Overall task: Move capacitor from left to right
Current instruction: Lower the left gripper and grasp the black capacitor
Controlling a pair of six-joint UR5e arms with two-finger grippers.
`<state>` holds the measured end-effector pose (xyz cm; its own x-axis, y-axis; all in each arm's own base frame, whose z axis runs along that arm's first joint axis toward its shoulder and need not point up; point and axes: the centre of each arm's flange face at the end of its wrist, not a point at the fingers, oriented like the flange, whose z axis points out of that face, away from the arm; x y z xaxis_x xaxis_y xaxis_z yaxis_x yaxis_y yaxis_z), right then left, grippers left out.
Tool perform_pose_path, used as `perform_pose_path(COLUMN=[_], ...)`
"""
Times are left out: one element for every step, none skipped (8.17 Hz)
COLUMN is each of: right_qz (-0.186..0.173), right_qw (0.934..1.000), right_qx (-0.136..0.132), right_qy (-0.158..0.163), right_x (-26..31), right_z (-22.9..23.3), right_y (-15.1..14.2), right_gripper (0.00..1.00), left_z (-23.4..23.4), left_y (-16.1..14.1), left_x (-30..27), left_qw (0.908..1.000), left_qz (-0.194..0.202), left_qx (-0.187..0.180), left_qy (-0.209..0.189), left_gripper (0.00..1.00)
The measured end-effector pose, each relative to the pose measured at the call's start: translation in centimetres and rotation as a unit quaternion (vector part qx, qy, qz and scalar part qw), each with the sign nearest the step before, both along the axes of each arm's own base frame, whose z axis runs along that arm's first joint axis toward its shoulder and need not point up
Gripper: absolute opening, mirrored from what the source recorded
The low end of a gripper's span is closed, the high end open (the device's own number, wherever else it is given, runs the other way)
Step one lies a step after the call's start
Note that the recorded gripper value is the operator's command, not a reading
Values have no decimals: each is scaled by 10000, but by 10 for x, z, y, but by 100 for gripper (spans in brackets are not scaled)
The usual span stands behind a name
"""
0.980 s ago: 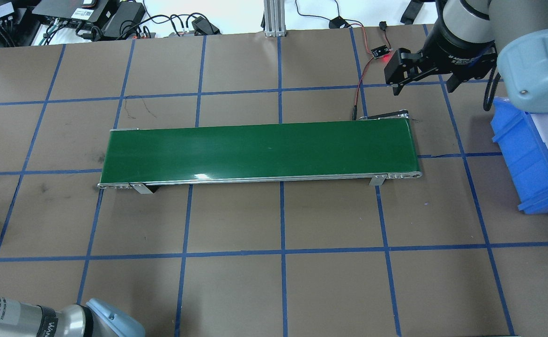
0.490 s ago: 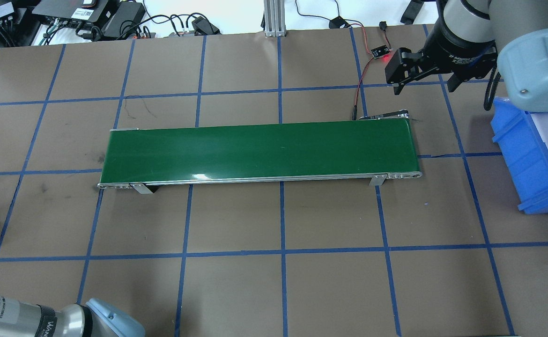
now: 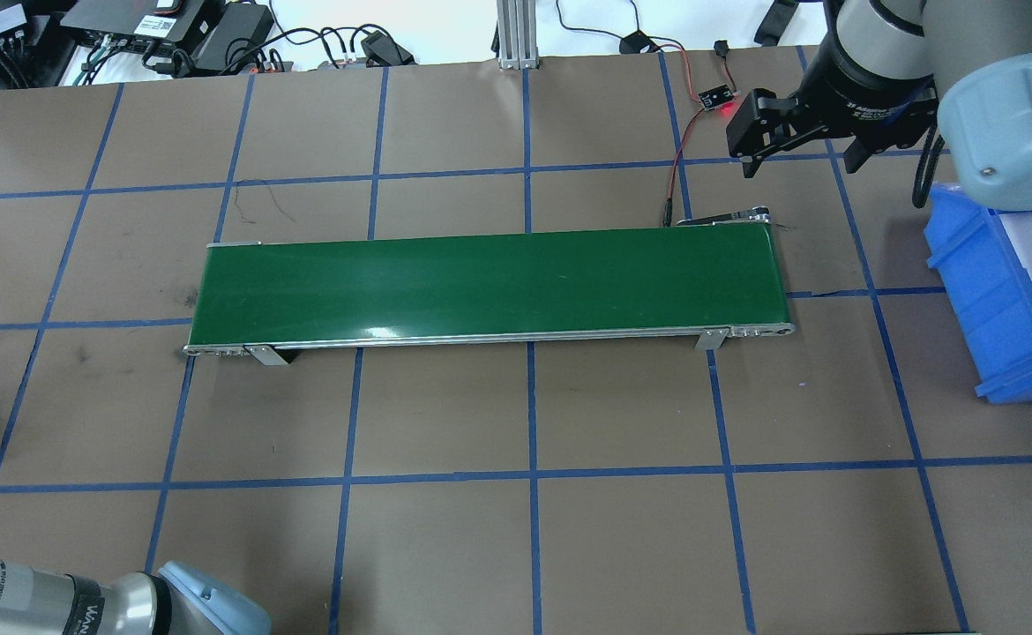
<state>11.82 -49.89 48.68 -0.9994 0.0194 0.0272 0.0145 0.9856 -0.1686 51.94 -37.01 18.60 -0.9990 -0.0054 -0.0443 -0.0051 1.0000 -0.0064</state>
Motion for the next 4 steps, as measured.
perform_pose_path(right_qz=[-1, 0, 1, 1], right_qw=[10000, 10000, 10000, 10000], right_qx=[0, 2, 3, 3], right_qy=[1, 2, 2, 2], right_x=[0, 0, 0, 0], right_z=[0, 0, 0, 0], right_y=[0, 0, 0, 0], right_gripper=[100, 100, 100, 100], left_z=[-2, -3, -5, -6], left_y=[3, 7, 11, 13], left_x=[3, 6, 9, 10], left_qw=[10000, 10000, 9999, 9999], left_qz=[23, 65, 102, 125], left_qx=[6, 5, 1, -3], left_qy=[5, 9, 14, 13], left_gripper=[85, 83, 82, 80])
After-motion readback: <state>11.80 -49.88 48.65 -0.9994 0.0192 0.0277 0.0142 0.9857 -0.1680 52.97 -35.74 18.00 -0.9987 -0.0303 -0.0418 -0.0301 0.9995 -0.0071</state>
